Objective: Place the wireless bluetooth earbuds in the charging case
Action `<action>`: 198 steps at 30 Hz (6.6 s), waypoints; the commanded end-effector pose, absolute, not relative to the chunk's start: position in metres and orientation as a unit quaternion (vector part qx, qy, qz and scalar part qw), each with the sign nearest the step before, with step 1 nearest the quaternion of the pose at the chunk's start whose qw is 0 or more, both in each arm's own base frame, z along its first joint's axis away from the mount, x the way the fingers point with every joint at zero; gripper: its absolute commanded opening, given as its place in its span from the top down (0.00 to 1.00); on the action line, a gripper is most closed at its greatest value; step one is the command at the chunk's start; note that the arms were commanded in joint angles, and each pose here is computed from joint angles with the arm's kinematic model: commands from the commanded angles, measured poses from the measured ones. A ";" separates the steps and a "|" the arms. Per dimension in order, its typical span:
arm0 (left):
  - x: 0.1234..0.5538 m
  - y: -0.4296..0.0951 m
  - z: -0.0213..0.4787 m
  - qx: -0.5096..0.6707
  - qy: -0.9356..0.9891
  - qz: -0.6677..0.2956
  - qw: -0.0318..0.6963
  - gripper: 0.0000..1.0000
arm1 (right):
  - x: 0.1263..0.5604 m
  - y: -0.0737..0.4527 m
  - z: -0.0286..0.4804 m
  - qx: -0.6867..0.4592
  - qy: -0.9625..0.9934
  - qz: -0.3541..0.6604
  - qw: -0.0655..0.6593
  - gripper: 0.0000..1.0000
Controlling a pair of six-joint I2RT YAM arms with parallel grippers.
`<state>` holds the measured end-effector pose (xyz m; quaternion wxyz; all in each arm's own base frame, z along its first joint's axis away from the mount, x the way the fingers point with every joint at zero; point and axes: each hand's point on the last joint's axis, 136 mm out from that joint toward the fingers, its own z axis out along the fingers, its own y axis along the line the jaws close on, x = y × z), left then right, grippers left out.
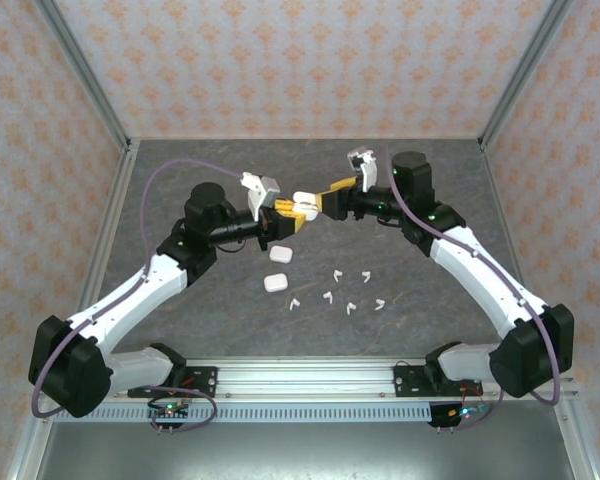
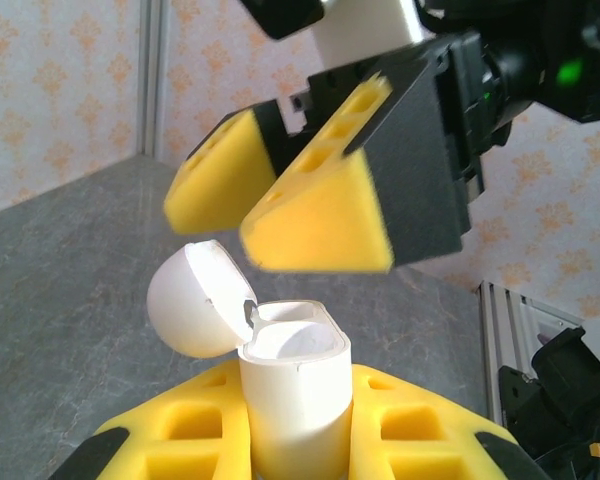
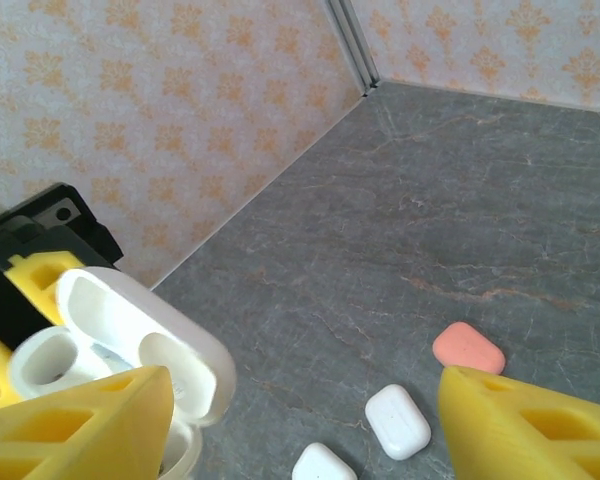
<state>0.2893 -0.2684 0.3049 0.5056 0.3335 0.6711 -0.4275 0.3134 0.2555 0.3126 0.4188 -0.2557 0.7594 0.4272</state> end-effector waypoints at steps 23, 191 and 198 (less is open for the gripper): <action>0.272 -0.244 0.302 0.327 0.671 -0.375 0.550 1.00 | 0.265 0.133 0.109 0.019 0.978 0.130 0.161 0.46; 0.288 -0.277 0.312 0.311 0.622 -0.463 0.549 1.00 | 0.286 0.228 0.332 -0.115 0.841 0.335 0.408 0.41; 0.287 -0.254 0.322 0.282 0.624 -0.414 0.600 1.00 | 0.292 0.187 0.286 -0.037 0.886 0.280 0.366 0.42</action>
